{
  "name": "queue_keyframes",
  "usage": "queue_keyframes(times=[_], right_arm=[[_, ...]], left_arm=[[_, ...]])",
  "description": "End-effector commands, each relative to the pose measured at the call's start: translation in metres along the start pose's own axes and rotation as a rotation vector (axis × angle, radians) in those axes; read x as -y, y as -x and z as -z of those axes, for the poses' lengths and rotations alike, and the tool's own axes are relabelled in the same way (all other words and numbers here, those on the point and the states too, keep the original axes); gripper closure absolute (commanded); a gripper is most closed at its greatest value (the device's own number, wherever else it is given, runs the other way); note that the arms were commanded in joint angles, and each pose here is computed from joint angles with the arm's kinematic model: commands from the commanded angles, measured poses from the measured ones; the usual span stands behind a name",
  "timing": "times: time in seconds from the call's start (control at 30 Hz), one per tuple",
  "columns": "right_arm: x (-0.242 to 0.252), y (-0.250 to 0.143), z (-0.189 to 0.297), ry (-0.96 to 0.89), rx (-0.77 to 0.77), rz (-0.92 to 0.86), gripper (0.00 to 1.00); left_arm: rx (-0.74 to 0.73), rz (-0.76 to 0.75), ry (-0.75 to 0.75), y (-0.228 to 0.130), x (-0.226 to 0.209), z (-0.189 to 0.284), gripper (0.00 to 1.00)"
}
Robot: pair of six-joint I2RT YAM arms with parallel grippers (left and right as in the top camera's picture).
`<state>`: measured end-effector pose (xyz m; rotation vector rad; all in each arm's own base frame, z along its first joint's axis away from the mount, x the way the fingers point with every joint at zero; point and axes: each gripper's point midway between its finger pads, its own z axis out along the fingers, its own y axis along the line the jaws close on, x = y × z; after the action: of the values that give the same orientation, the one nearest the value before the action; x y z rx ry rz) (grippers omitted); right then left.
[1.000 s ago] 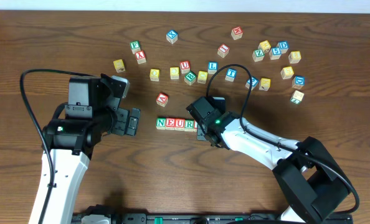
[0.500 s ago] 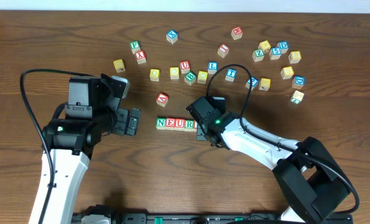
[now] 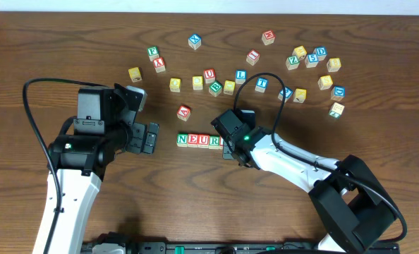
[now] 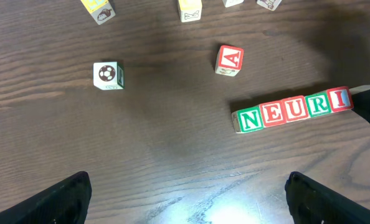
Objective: Spell out NEURIPS
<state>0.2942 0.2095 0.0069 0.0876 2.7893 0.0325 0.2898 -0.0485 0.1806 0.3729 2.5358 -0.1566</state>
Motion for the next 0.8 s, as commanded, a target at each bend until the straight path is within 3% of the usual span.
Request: queue_keyframes(times=[0.0, 0.03, 0.2, 0.77], right_arm=[[0.0023, -0.0014, -0.0028, -0.015, 0.001, -0.010, 0.70], [0.0023, -0.0014, -0.0028, -0.015, 0.001, -0.010, 0.66], [0.0022, -0.0014, -0.0028, -0.015, 0.001, -0.010, 0.65], [0.0015, -0.0002, -0.0014, -0.011, 0.005, -0.012, 0.69]], left_arm=[[0.026, -0.007, 0.016, 0.0091, -0.0035, 0.0065, 0.02], [0.026, -0.007, 0.016, 0.0091, -0.0035, 0.0065, 0.02], [0.026, -0.007, 0.016, 0.0091, -0.0035, 0.0065, 0.02], [0.026, -0.007, 0.016, 0.0091, -0.0035, 0.0065, 0.02]])
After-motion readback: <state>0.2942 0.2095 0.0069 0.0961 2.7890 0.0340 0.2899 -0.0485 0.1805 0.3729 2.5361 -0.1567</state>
